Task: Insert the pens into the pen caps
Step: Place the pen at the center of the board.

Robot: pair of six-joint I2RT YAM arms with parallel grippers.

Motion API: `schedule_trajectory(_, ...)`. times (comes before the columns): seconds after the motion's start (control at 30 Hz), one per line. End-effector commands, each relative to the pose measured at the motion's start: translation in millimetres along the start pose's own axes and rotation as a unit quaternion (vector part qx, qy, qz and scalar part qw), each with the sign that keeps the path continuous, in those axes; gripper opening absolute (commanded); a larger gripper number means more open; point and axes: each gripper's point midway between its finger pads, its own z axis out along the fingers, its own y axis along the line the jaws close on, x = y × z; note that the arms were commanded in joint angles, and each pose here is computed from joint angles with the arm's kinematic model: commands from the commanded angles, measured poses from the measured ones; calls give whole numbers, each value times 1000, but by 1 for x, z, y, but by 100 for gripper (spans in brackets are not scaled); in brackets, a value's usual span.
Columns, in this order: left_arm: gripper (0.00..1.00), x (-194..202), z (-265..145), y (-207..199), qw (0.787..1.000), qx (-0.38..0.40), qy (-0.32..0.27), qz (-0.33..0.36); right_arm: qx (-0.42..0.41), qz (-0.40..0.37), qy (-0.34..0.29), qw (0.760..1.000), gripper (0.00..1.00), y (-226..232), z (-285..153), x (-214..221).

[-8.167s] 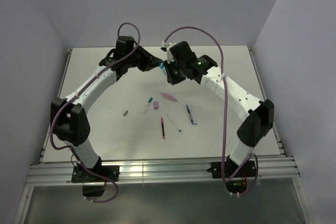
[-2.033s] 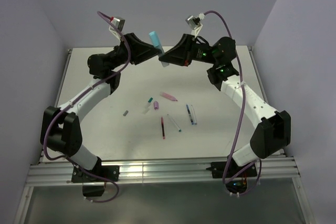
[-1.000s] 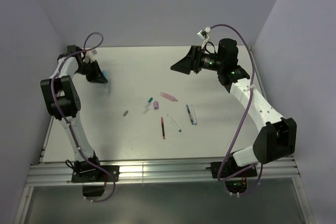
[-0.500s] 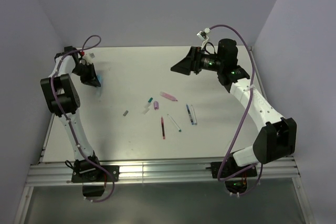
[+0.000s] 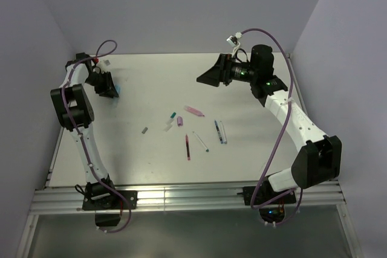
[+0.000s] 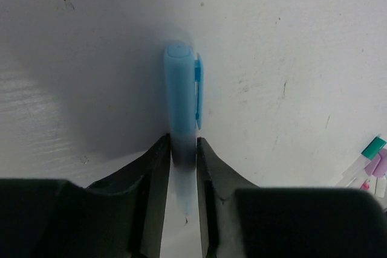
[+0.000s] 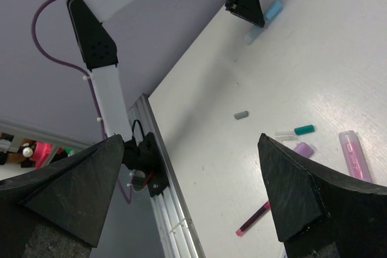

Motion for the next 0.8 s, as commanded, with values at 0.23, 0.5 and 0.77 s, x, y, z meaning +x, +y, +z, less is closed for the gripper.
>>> schedule_trajectory(0.23,40,-24,-10,-2,999,-17,-40,9,-17,-27,-9,999,100,17,-2,-13)
schedule_trajectory(0.5,64,-61,-73,-14,988,-71,-123,54,-6,-42,-9,999,100,17,-6,-12)
schedule_trajectory(0.77,96,-88,-163,-55,955,-98,-245,138,37,-86,15,996,100,3,-13,-4)
